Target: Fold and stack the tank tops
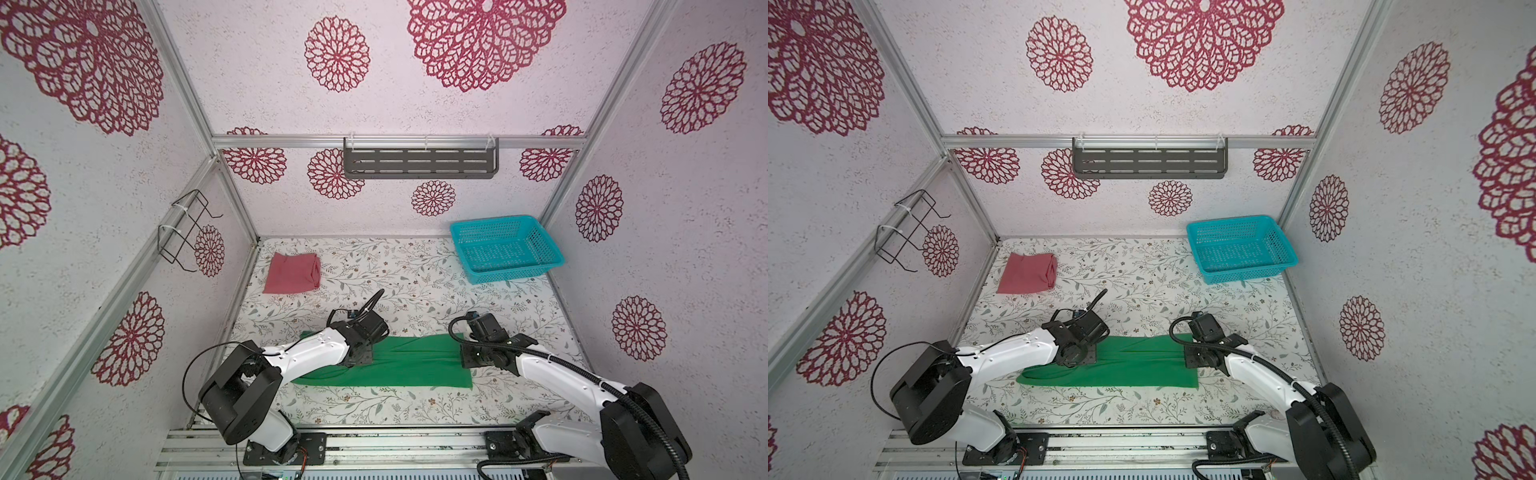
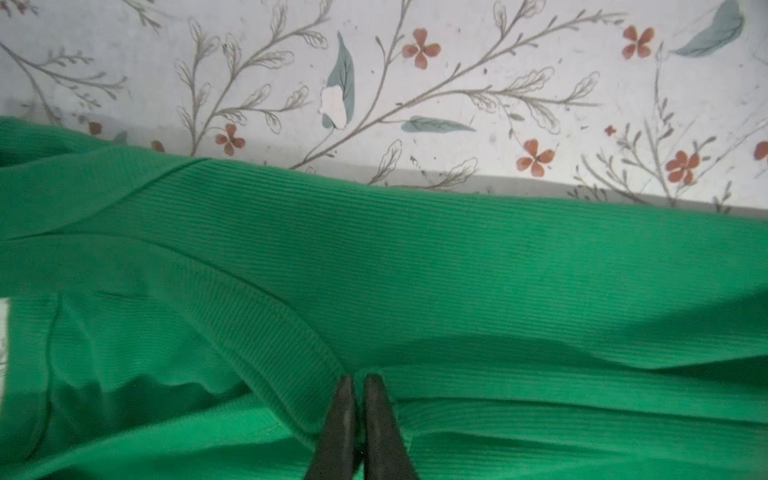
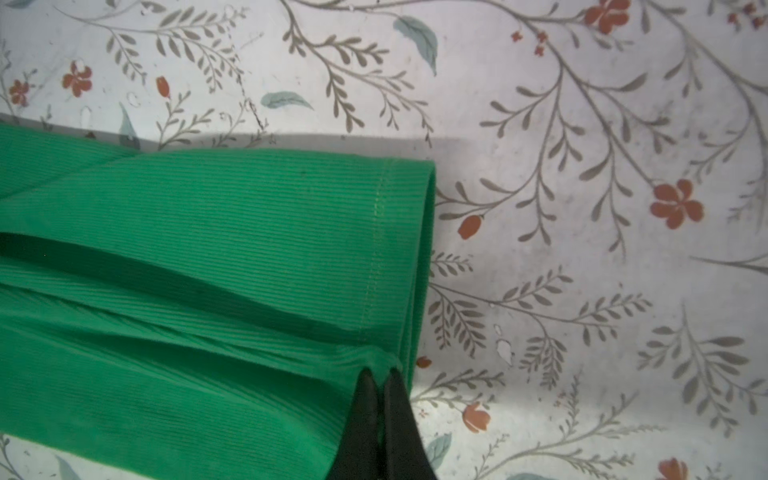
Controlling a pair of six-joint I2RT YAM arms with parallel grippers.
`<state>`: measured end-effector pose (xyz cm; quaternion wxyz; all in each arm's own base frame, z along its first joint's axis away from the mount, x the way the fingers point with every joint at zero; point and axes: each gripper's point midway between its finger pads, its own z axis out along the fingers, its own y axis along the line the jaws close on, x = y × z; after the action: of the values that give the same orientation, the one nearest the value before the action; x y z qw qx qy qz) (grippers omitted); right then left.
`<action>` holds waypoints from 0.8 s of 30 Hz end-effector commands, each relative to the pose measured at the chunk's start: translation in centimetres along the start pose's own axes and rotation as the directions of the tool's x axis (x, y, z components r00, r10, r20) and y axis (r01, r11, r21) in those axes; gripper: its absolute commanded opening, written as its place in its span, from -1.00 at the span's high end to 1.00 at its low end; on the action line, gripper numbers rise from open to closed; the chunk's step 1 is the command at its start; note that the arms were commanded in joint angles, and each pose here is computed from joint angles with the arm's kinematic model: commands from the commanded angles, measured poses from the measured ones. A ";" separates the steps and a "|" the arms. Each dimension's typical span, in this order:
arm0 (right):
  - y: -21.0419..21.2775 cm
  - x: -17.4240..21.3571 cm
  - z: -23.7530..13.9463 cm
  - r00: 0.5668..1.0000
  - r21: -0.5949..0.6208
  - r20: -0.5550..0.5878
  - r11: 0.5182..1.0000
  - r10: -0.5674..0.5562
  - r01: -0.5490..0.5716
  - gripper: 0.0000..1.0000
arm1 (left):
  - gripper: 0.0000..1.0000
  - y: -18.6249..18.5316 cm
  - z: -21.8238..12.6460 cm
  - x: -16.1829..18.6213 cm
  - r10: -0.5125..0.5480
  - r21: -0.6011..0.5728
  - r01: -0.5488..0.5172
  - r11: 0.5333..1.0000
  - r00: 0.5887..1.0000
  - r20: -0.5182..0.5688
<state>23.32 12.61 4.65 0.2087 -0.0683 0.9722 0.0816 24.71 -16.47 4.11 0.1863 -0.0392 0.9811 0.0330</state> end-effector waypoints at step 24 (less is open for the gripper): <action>-1.6 2.1 -0.7 0.997 0.047 -0.011 0.996 0.080 -0.079 0.60 | 0.80 2.5 -1.1 4.2 0.043 -0.140 -0.056 0.989 0.995 -0.094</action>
<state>21.54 11.16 3.89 0.1957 -0.0570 0.9768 0.0657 21.17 -15.96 3.99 0.1531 -0.0153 0.9858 0.0674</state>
